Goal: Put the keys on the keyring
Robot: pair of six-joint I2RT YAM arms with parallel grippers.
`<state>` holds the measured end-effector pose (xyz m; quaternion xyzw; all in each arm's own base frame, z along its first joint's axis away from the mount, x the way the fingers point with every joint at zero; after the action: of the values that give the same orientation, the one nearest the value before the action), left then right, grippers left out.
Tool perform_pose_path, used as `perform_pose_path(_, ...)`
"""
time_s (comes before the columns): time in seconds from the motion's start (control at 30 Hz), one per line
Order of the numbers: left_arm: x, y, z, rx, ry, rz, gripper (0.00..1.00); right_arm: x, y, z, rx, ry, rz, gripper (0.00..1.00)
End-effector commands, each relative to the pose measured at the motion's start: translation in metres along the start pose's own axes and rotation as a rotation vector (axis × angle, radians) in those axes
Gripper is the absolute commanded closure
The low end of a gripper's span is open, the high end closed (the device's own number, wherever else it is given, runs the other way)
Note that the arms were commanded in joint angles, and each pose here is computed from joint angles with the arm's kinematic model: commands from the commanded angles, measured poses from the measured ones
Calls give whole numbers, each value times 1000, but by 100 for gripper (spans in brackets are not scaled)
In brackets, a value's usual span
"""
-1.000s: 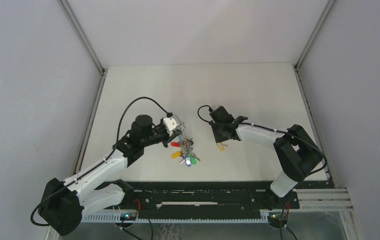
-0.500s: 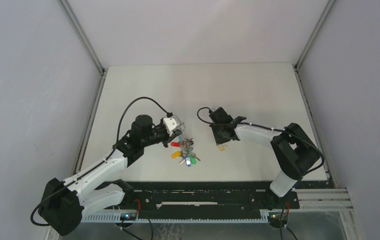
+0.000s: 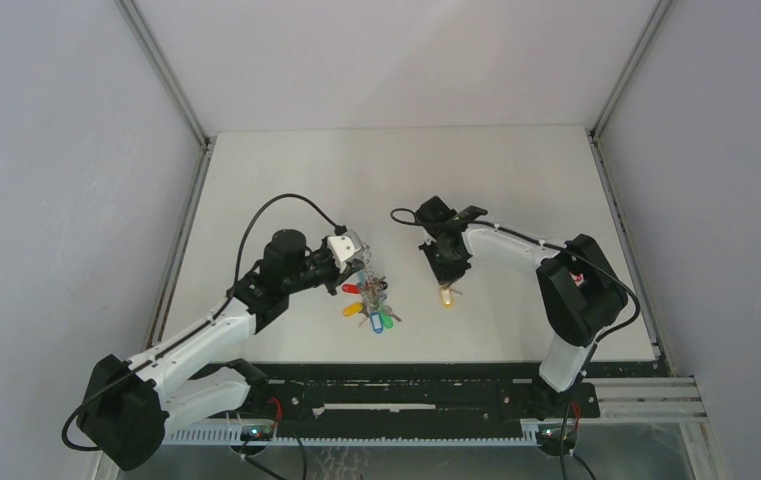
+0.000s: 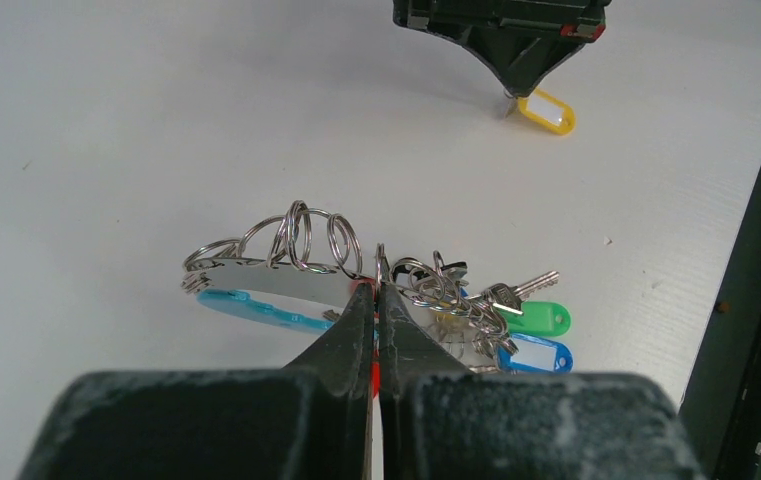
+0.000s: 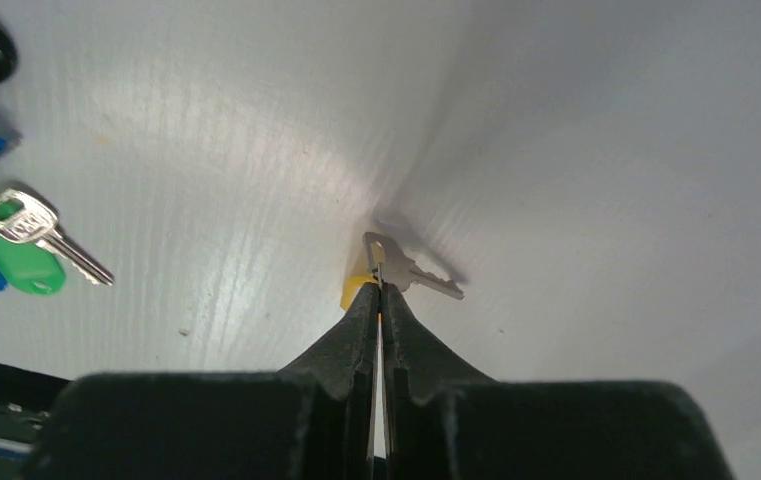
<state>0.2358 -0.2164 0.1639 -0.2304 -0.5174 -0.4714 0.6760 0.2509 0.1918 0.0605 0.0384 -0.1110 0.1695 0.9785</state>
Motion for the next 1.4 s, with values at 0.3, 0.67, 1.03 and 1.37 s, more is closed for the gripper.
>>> perform_pose_path(0.3,21,4,-2,-3,-70,-54,100,17,-3,5,-46,123,98,86)
perform_pose_path(0.67,22,5,0,8,-75,-54,100,30,0,26,-6,-115,49,70)
perform_pose_path(1.03,23,5,0,6,-82,-54,100,13,5,19,75,-386,-10,77)
perform_pose_path(1.37,24,4,0,5,-88,-54,100,7,5,-1,95,-526,-35,78)
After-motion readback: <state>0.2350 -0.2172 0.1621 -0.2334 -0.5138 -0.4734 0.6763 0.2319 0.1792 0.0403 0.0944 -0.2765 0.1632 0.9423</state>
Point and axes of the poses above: each gripper's point midway between its finger pads, its own z axis back along the fingers, its own y axis along the line the jaws close on, x = y × z, the point moved 2 cm from there along z, back along the fingers, and after that the axes turned 3 degrees about -z, right-handed, at the moved point
